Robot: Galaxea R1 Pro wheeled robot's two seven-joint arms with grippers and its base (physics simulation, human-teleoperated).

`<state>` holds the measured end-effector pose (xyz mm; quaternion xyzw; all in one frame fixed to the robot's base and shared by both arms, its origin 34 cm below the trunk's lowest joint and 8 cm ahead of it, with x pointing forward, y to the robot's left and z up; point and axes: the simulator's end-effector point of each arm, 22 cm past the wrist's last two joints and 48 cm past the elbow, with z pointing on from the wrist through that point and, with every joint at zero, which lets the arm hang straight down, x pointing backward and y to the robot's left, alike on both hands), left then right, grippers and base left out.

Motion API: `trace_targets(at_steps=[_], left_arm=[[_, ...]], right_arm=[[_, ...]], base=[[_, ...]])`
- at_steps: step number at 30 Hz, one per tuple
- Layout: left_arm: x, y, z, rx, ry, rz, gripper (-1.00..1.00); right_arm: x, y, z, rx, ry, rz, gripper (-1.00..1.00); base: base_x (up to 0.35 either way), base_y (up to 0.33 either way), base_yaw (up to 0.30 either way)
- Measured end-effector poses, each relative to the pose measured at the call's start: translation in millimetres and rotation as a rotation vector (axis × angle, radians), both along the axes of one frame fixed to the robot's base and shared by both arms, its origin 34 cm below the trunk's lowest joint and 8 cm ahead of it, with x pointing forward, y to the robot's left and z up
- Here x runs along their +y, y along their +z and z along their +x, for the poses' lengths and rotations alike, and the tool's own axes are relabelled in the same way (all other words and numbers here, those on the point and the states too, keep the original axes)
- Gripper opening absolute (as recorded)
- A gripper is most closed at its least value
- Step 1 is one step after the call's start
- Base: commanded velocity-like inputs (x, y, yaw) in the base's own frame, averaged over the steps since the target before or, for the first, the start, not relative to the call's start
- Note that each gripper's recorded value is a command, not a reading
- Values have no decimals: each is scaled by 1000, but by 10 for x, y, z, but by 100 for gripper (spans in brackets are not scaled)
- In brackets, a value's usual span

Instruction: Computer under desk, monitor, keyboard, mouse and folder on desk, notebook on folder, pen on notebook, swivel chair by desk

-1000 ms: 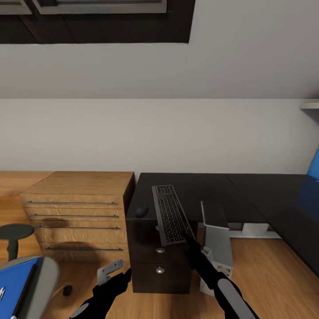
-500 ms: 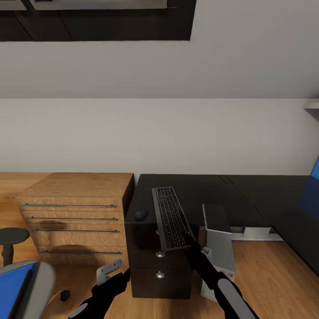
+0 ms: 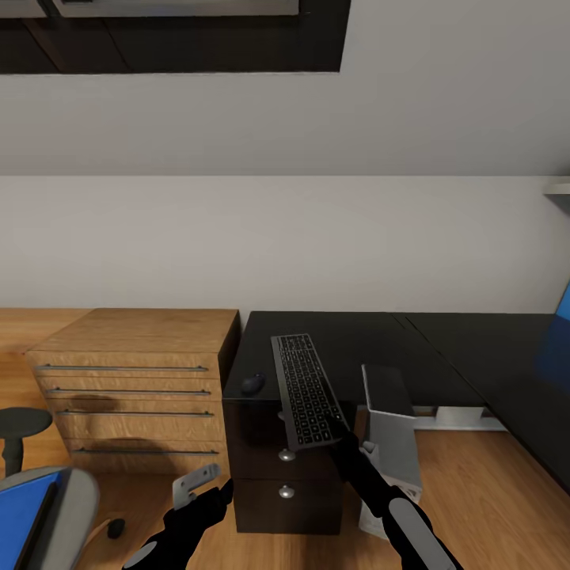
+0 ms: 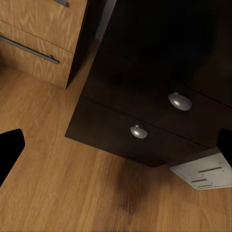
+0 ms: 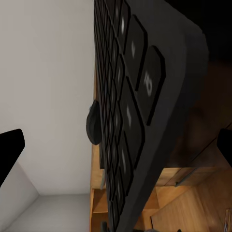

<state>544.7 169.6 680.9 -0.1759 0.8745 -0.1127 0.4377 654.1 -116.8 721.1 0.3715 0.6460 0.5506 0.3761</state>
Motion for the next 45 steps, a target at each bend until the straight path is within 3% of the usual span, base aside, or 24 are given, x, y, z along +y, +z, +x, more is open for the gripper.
trace_targets(at_steps=[16,17,31,42,45], left_arm=[[-3,-3,-2,2,-1,-1,100],[-3,-3,-2,2,-1,-1,100],[-5,94,10,2,-2,-1,100],[-8,304,35,2,-3,0,100],[-8,361,40,2,-2,0,100]], right_arm=[[-1,-9,-1,2,0,-1,100],[-1,-10,-1,2,0,-1,-100],[0,98,14,-1,0,-2,-100],[2,347,46,-11,2,-3,-100],[25,570,82,-44,4,8,-100]], base=[[29,13,0],[0,0,0],[0,0,0],[0,0,0],[0,0,0]])
